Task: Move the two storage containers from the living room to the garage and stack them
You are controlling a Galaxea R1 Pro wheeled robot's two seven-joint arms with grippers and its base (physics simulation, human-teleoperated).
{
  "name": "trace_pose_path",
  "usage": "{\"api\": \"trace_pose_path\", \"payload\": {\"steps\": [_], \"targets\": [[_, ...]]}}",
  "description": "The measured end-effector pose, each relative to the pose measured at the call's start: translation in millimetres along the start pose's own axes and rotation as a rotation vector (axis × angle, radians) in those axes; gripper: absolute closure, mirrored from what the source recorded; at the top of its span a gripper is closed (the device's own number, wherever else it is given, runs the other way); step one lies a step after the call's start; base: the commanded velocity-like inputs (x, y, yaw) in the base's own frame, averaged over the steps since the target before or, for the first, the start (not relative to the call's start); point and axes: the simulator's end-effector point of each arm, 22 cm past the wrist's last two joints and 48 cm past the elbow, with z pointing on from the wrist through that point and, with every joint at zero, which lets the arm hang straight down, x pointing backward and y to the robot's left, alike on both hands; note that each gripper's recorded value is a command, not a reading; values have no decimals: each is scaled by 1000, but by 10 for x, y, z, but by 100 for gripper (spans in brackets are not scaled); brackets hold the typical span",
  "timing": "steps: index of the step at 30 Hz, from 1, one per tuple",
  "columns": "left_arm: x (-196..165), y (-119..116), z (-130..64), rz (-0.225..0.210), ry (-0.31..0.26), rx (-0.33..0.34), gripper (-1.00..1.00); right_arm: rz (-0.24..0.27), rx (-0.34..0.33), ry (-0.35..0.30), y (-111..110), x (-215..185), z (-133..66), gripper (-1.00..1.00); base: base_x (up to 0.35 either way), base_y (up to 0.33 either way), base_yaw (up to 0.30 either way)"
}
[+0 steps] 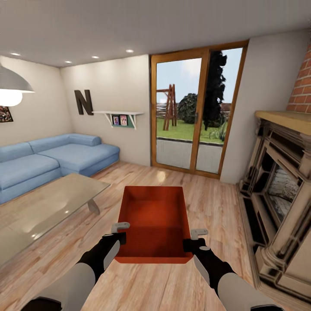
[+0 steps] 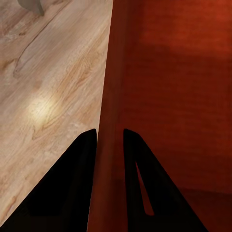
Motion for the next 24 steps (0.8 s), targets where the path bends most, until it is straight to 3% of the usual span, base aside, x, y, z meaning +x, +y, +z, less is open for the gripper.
{"api": "trace_pose_path", "payload": {"steps": [21, 24], "targets": [[-68, -1, -45, -1, -14, 1, 100, 0, 0, -14, -3, -72, -34, 100, 0, 0, 0], [-67, 53, -28, -22, -21, 5, 100, -11, 5, -20, 50, -110, -40, 100, 0, 0, 0]]}}
